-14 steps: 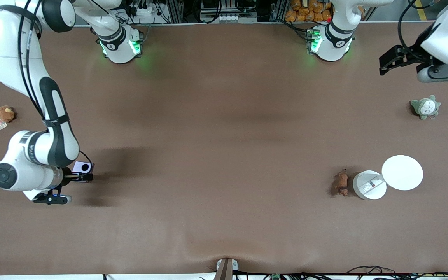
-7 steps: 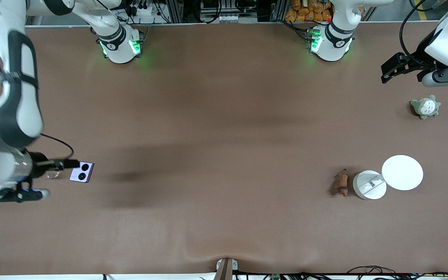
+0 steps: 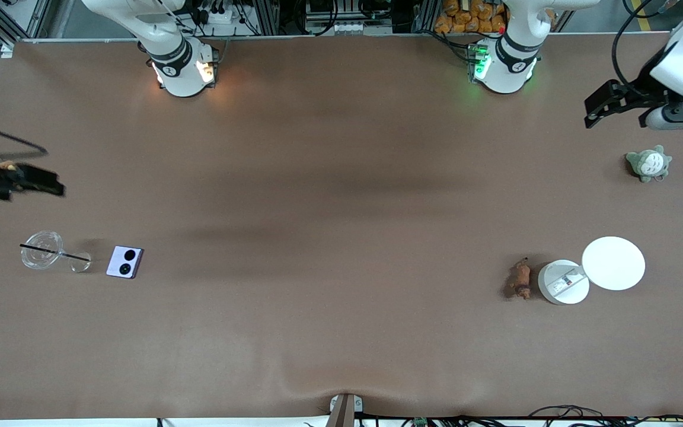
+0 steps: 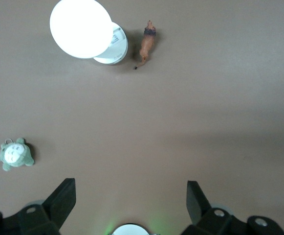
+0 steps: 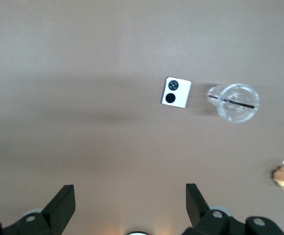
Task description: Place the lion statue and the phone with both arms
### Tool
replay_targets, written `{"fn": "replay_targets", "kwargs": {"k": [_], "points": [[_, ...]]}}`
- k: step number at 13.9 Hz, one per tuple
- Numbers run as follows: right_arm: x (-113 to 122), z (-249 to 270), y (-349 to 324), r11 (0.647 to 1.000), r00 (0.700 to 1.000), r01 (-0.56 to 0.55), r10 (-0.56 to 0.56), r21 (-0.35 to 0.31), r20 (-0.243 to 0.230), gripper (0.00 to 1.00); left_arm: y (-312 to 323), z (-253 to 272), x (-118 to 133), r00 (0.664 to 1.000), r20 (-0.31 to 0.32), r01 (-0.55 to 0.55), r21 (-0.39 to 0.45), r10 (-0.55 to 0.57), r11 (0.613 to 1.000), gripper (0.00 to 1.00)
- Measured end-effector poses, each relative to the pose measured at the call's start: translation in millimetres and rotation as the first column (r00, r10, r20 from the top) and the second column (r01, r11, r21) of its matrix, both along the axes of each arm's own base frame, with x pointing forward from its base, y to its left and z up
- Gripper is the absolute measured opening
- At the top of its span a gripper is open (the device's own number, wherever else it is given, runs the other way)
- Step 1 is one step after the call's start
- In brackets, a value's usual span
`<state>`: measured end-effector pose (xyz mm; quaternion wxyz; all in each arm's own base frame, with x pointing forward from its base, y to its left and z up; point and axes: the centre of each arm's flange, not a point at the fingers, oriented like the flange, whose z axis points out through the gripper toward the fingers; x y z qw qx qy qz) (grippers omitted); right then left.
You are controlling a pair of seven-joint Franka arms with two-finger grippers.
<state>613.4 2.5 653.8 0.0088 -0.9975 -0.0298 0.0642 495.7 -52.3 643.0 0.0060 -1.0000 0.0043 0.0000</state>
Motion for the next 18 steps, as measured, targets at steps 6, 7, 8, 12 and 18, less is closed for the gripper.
{"fn": "replay_targets", "kwargs": {"k": [6, 7, 8, 12, 18], "points": [[-69, 18, -35, 0.999, 0.998, 0.053, -0.053, 0.007, 0.041, 1.0, 22, 5, -3, 1.0, -0.012, -0.011, -0.006, 0.011, 1.0, 1.0], [-77, 14, -36, 0.998, 0.998, 0.056, -0.056, 0.009, 0.034, 1.0, 20, 5, -4, 1.0, -0.015, -0.008, -0.006, 0.008, 1.0, 1.0], [-82, 12, -36, 0.998, 0.998, 0.054, -0.055, 0.01, 0.034, 1.0, 20, 5, -4, 1.0, -0.015, -0.006, -0.005, 0.006, 1.0, 1.0], [-86, 5, -27, 0.999, 0.998, 0.036, -0.035, -0.003, 0.042, 1.0, 20, 17, -9, 1.0, 0.01, -0.006, -0.008, 0.006, 1.0, 1.0], [-91, 3, -27, 0.999, 0.998, 0.031, -0.029, -0.03, 0.062, 1.0, 21, 28, -11, 1.0, 0.025, -0.007, -0.009, 0.007, 1.0, 1.0]]}}
